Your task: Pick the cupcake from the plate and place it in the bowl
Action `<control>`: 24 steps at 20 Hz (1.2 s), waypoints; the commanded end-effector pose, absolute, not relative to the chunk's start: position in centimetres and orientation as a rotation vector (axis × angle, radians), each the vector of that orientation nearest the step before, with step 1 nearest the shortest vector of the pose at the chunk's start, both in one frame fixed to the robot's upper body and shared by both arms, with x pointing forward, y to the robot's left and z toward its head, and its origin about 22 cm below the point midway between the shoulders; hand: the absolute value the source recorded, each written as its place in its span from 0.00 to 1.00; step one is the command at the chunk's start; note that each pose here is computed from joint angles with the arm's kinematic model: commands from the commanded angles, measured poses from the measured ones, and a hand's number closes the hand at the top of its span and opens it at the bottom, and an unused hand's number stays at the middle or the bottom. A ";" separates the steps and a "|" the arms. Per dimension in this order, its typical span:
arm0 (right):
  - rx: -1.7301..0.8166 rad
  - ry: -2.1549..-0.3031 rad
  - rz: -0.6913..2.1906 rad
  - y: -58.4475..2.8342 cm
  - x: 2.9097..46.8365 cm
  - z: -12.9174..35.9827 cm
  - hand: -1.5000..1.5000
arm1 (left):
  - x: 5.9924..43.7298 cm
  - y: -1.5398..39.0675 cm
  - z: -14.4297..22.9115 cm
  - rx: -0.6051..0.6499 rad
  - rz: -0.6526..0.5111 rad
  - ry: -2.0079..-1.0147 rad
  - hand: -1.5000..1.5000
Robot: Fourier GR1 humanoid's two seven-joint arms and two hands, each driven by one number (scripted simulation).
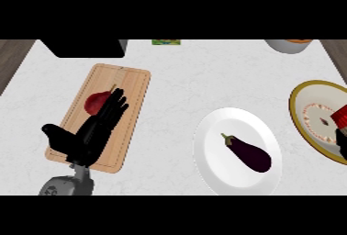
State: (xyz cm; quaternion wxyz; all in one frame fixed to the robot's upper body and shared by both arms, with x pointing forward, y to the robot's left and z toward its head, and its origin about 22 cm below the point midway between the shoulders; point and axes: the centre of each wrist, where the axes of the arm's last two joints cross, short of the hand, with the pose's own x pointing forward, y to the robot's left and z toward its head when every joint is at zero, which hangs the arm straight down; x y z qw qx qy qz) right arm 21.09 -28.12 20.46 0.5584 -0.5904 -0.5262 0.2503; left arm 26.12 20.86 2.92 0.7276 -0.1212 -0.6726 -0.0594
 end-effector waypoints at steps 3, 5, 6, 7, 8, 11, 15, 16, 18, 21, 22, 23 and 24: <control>-1.345 -1.289 0.523 -35.2 24.2 18.7 1.00 | 26.2 20.7 2.6 -0.287 -0.119 -1.496 0.50; -1.400 -1.254 0.556 -35.4 28.0 18.3 1.00 | 25.6 20.5 3.0 -0.271 -0.143 -1.490 0.50; -1.388 -1.246 0.580 -36.0 28.1 16.0 1.00 | 26.7 19.4 2.1 -0.279 -0.133 -1.482 0.50; -1.403 -1.235 0.590 -36.9 28.6 16.8 1.00 | 26.4 20.7 3.1 -0.284 -0.139 -1.490 0.50; -1.426 -1.206 0.615 -36.6 29.8 17.4 1.00 | 26.3 19.7 1.8 -0.267 -0.140 -1.487 0.50; -1.464 -1.187 0.637 -39.0 31.3 13.8 1.00 | 26.1 19.9 2.9 -0.268 -0.135 -1.493 0.50; -1.430 -0.975 0.718 -42.4 32.0 12.2 1.00 | 26.4 19.1 2.6 -0.292 -0.147 -1.472 0.50; -1.405 -0.929 0.703 -41.3 33.9 12.1 1.00 | 26.7 20.6 4.7 -0.293 -0.167 -1.481 0.50; -1.356 -0.894 0.589 -42.4 34.7 10.8 1.00 | 26.0 17.9 1.8 -0.293 -0.169 -1.472 0.50; -1.274 -0.951 0.510 -42.4 36.3 9.5 0.00 | 26.8 19.4 3.2 -0.295 -0.157 -1.488 0.50; -1.253 -0.980 0.497 -44.3 35.2 8.6 0.00 | 26.7 20.0 2.2 -0.282 -0.149 -1.499 0.50; -1.238 -1.026 0.494 -45.4 35.5 9.7 0.00 | 26.9 17.9 2.5 -0.315 -0.163 -1.493 0.50; -1.217 -1.071 0.472 -44.6 36.1 10.0 0.00 | 26.7 19.5 3.3 -0.277 -0.134 -1.487 0.50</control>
